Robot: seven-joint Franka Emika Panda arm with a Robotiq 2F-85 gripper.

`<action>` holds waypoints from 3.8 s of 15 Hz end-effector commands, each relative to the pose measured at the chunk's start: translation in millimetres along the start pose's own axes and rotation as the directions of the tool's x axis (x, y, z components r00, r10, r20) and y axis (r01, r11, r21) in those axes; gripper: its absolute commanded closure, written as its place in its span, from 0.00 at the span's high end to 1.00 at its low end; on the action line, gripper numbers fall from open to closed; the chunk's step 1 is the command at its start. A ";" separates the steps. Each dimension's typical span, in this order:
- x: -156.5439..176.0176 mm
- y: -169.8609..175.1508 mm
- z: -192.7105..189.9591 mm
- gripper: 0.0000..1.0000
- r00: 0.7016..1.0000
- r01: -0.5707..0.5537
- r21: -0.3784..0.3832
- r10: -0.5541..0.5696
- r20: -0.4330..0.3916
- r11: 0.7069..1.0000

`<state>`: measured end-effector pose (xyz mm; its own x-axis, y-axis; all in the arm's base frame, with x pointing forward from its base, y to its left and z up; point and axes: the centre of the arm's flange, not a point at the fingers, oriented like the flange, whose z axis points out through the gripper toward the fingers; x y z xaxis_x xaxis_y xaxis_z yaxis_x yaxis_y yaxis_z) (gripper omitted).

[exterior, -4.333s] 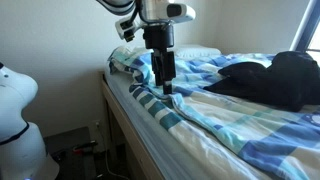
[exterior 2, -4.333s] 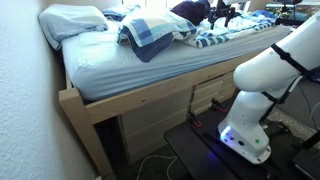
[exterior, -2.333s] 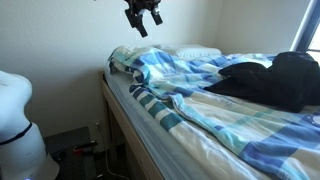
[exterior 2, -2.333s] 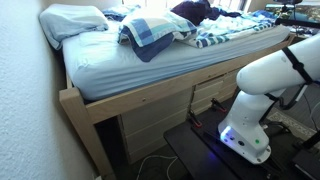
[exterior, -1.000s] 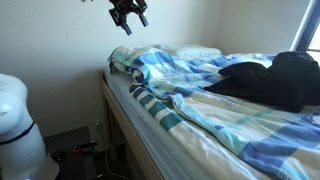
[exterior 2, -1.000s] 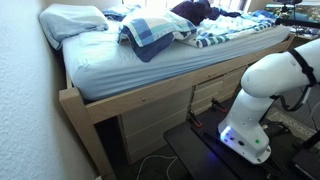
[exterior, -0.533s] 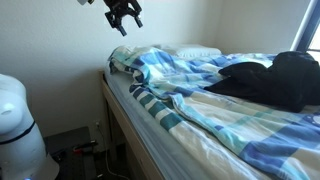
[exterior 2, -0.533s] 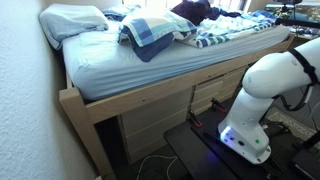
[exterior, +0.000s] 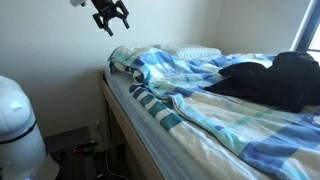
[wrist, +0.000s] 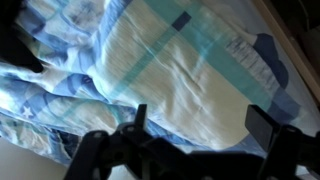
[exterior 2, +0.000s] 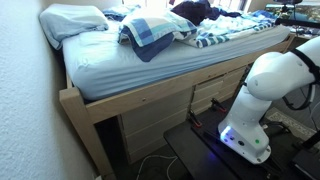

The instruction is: Uncover the plushy, put it at the head of the bed, and then cover the blanket

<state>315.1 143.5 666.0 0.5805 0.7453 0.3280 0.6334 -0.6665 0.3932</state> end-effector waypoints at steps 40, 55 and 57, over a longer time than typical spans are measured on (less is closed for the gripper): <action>0.7 -145.4 86.6 0.00 0.956 0.279 -0.364 -0.220 0.196 0.889; 22.8 -53.2 22.9 0.63 0.961 0.253 -0.216 -0.271 -0.057 0.943; 20.0 -57.4 19.3 0.78 0.949 0.275 -0.129 -0.291 -0.123 0.953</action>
<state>304.3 196.9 627.2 0.3850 0.8865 0.2566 0.6134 -0.4535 0.6466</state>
